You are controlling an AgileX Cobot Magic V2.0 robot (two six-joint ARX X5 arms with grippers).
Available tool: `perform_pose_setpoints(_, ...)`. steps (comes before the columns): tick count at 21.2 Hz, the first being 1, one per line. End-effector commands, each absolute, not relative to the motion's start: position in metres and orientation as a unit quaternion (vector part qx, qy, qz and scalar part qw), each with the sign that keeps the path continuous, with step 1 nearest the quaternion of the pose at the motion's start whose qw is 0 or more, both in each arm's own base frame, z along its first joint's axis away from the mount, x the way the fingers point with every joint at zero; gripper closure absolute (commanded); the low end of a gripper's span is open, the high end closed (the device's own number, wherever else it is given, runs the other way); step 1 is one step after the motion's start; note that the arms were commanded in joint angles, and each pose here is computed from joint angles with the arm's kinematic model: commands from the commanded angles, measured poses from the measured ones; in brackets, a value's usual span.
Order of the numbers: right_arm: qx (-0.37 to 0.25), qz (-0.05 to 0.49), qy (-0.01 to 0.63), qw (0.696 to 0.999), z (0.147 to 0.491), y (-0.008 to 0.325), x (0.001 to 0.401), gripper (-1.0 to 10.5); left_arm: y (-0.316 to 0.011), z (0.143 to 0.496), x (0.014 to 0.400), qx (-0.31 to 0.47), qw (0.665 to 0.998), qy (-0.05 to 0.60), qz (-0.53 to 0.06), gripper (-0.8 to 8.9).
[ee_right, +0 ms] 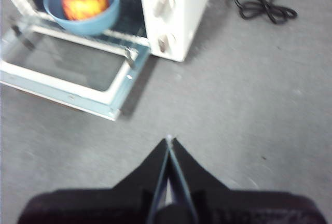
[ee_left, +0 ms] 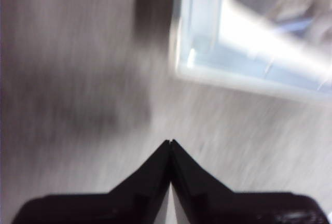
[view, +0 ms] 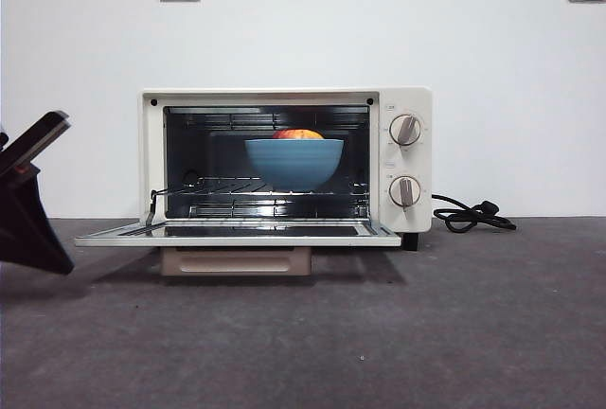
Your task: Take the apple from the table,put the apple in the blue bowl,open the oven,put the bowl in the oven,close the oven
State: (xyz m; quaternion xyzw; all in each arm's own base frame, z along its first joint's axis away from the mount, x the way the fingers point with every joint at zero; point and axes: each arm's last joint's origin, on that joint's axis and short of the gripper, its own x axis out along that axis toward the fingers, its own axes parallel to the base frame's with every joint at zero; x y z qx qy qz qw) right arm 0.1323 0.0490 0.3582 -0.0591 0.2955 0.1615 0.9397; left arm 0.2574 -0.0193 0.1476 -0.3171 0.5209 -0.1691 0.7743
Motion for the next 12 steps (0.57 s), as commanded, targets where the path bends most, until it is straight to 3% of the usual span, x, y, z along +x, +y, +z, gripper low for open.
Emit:
perform_pose_setpoints(1, -0.04, 0.164, 0.287, 0.943, 0.36, 0.05, 0.133, 9.6, -0.015, 0.143, 0.262, -0.36, 0.763, 0.517, -0.147, 8.22)
perform_pose_setpoints(12, -0.023, 0.173, 0.283, 0.943, 0.361, 0.052, 0.136, 9.6, -0.013, 0.131, 0.281, -0.432, 0.752, 0.484, -0.12, 8.22)
